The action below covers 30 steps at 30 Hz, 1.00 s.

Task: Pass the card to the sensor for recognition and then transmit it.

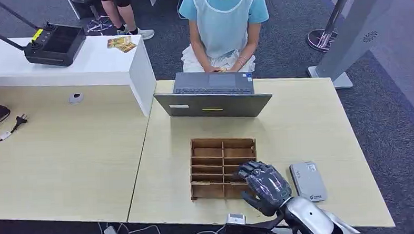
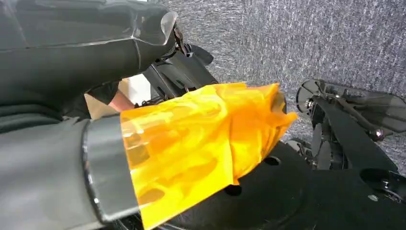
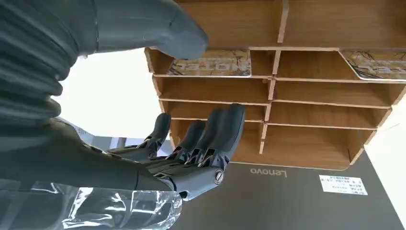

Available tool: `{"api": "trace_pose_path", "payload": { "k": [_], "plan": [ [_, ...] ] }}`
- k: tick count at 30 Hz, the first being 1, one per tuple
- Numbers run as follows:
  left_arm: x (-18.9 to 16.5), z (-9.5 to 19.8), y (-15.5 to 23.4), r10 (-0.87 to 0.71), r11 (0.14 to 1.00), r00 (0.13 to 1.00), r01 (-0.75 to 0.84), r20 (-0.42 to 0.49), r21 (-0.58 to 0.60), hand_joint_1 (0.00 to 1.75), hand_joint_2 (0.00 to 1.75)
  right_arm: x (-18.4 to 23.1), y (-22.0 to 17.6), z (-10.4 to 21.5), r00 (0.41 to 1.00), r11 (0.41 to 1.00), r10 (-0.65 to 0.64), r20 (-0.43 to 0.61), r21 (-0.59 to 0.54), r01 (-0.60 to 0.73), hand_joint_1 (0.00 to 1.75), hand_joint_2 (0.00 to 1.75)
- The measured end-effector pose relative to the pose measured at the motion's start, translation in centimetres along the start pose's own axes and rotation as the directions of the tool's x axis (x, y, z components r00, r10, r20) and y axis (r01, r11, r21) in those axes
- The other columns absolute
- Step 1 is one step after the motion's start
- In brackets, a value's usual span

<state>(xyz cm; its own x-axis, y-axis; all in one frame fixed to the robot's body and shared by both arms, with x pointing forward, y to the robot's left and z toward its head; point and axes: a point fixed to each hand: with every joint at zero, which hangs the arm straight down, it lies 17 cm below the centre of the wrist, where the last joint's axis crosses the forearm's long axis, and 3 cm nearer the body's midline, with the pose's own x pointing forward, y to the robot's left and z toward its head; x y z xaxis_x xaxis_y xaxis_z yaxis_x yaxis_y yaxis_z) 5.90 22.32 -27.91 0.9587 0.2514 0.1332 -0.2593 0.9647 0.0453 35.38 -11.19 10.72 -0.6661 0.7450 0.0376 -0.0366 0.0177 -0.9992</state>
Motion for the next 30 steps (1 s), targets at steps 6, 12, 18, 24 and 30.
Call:
{"api": "trace_pose_path", "payload": {
  "k": [6, 12, 18, 24, 30],
  "plan": [
    [0.0, 0.0, 0.0, 0.003, 1.000, 1.000, -0.003, 0.000, 0.000, 0.00, 0.00, -0.2, 0.2, -0.2, 1.000, 1.000, 0.011, -0.008, 0.005, -0.011, 0.77, 1.75],
    [-0.1, 0.0, 0.0, 0.006, 1.000, 1.000, -0.006, -0.002, 0.000, 0.00, 0.00, -0.6, 0.2, -0.3, 1.000, 1.000, 0.017, -0.017, 0.007, -0.017, 0.77, 1.75],
    [-0.1, 0.0, -0.1, 0.008, 1.000, 1.000, -0.008, -0.002, 0.000, 0.00, 0.00, -0.8, 0.2, -0.4, 1.000, 1.000, 0.020, -0.022, 0.008, -0.020, 0.80, 1.75],
    [-0.1, 0.0, 0.0, 0.014, 1.000, 1.000, -0.014, -0.003, 0.001, 0.00, 0.00, -1.3, 0.7, -0.3, 0.999, 0.999, 0.030, -0.045, 0.016, -0.029, 0.87, 1.75],
    [-0.1, 0.0, 0.0, 0.017, 1.000, 1.000, -0.017, -0.003, 0.001, 0.00, 0.00, -1.5, 1.3, -0.1, 0.998, 0.999, 0.030, -0.052, 0.030, -0.028, 0.89, 1.75]
  ]
}}
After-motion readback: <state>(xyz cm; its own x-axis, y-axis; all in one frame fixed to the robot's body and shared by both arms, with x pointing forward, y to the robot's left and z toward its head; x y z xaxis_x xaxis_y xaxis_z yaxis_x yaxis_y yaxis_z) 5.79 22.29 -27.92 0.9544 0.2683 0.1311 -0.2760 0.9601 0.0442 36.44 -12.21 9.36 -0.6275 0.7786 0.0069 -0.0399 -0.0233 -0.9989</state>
